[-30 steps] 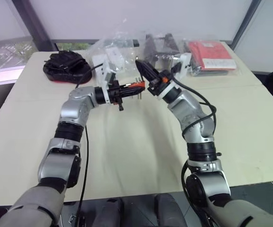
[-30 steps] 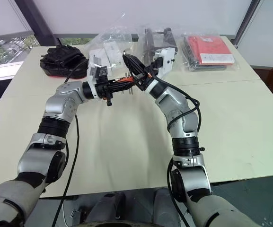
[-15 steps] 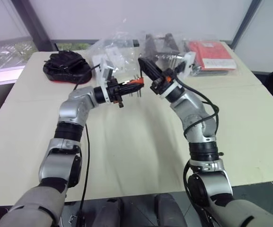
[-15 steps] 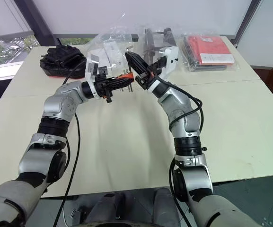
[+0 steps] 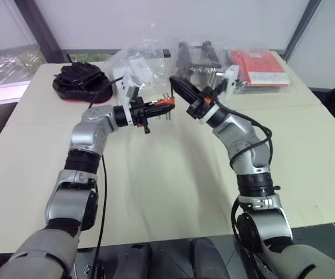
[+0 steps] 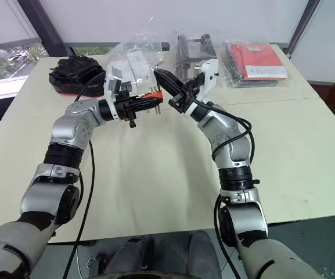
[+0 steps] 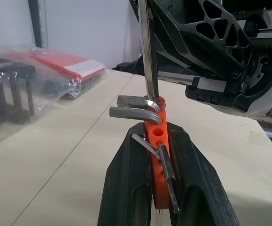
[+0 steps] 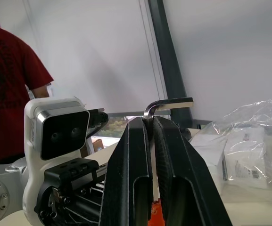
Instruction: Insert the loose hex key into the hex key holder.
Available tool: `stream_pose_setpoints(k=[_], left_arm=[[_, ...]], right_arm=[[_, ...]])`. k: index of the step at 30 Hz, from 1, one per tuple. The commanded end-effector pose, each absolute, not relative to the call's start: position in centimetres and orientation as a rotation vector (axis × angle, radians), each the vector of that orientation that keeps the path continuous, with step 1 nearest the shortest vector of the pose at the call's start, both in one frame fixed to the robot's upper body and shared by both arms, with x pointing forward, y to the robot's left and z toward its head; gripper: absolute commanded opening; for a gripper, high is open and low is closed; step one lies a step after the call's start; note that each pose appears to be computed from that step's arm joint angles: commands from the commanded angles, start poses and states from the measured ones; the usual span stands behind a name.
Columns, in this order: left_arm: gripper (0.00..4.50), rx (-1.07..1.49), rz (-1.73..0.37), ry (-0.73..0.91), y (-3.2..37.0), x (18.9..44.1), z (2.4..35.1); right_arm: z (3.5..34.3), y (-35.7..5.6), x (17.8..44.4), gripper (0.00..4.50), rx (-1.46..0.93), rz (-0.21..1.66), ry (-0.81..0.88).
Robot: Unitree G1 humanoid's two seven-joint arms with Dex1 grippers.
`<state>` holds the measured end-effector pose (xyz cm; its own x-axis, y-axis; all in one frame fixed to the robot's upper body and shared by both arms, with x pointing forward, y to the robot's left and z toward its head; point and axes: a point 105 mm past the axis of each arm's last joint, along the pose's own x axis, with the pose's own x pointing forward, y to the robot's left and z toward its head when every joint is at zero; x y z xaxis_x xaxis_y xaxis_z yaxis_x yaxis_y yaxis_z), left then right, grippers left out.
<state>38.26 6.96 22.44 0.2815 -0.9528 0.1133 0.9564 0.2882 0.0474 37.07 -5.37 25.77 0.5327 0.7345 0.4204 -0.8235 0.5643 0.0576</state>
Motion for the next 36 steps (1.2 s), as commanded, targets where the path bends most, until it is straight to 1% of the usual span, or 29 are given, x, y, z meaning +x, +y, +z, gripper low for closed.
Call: stream_pose_setpoints(k=[1,6,19,20,21,23,25,28,29,33,36], left_arm=[[0.0,-0.008,-1.312,-0.317,6.8,37.3,27.1],[0.0,-0.047,-1.291,-0.341,7.1,37.6,27.9],[0.0,-0.012,-1.289,-0.347,7.4,37.2,27.5],[0.0,-0.003,-1.287,-0.348,7.4,37.2,27.4],[0.0,0.01,-1.286,-0.348,7.4,37.2,27.3],[0.0,0.032,-1.29,-0.347,7.3,37.1,27.2],[0.0,0.067,-1.297,-0.346,7.2,37.0,26.9],[0.0,0.107,-1.298,-0.338,7.1,37.0,26.4],[0.0,0.116,-1.295,-0.332,7.1,37.1,26.2],[0.0,0.149,-1.287,-0.292,7.3,37.3,24.6],[0.0,0.145,-1.287,-0.275,7.2,37.3,23.8]], right_arm=[[24.3,-6.5,38.0,0.05,0.243,0.879,-0.311],[24.1,-7.2,38.5,0.05,0.238,0.839,-0.305],[23.6,-8.4,39.1,0.05,0.192,0.794,-0.282],[23.5,-8.5,39.1,0.57,0.186,0.791,-0.28],[23.5,-8.5,39.2,0.75,0.181,0.791,-0.279],[23.5,-8.5,39.3,1.56,0.171,0.792,-0.277],[23.5,-8.5,39.4,2.58,0.161,0.789,-0.277],[23.7,-8.8,39.8,4.24,0.15,0.76,-0.283],[23.8,-9.1,40.0,4.43,0.15,0.743,-0.288],[24.8,-10.1,40.6,4.43,0.172,0.683,-0.319],[25.3,-9.7,40.1,4.43,0.181,0.723,-0.33]])
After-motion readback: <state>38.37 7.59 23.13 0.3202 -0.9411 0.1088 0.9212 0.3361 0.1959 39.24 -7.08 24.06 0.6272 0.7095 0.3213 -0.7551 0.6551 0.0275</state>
